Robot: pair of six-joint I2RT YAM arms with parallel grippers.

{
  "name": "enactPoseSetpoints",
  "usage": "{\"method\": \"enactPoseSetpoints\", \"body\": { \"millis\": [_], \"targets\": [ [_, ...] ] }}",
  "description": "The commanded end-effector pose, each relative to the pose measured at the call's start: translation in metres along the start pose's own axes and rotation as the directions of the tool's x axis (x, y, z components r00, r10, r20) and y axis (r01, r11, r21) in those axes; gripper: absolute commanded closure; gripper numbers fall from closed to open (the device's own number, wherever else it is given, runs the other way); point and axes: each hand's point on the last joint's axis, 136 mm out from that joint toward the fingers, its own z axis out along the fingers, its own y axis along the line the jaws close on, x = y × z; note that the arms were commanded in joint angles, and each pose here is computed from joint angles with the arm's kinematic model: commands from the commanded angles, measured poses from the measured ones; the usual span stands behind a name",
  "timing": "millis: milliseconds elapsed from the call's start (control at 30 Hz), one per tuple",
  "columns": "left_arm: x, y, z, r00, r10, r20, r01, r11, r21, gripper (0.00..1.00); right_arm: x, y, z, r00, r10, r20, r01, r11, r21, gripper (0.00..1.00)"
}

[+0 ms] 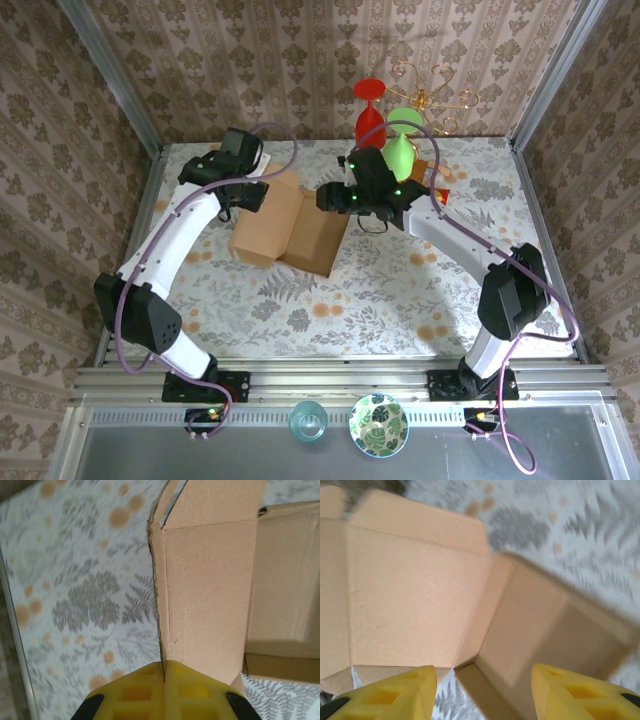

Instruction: Fold the paper box

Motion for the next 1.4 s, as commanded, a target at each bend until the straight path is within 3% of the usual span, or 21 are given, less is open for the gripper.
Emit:
{"method": "enactPoseSetpoints", "body": {
  "millis": [0, 100, 200, 500, 767, 1033, 1367],
  "targets": [
    [-0.025, -0.023, -0.007, 0.954, 0.289, 0.083, -0.294, 0.954, 0.06, 1.0, -0.054, 0.009, -0.022, 0.913, -0.287, 0.289, 0.334, 0.934, -0.129, 0.45],
    [-0.03, -0.034, -0.007, 0.909, 0.408, 0.088, -0.416, 0.904, 0.097, 1.0, -0.066, -0.013, -0.024, 0.84, -0.382, 0.386, 0.454, 0.884, -0.112, 0.41],
    [-0.034, -0.047, -0.009, 0.846, 0.522, 0.105, -0.531, 0.842, 0.097, 1.0, -0.057, -0.019, -0.012, 0.775, -0.508, 0.376, 0.581, 0.806, -0.11, 0.37],
    [-0.04, -0.072, -0.022, 0.76, 0.629, 0.164, -0.65, 0.743, 0.161, 1.0, -0.041, -0.008, 0.014, 0.712, -0.627, 0.316, 0.687, 0.715, -0.127, 0.36],
    [-0.04, -0.083, -0.02, 0.733, 0.659, 0.169, -0.68, 0.712, 0.176, 1.0, -0.027, 0.002, 0.027, 0.685, -0.675, 0.273, 0.721, 0.683, -0.118, 0.43],
    [-0.042, -0.085, -0.018, 0.733, 0.66, 0.164, -0.681, 0.713, 0.167, 1.0, -0.019, 0.002, 0.032, 0.677, -0.701, 0.227, 0.733, 0.672, -0.11, 0.74],
    [-0.04, -0.083, -0.018, 0.735, 0.661, 0.15, -0.678, 0.718, 0.157, 1.0, -0.022, -0.003, 0.016, 0.666, -0.711, 0.225, 0.737, 0.673, -0.054, 0.68]
  ]
}}
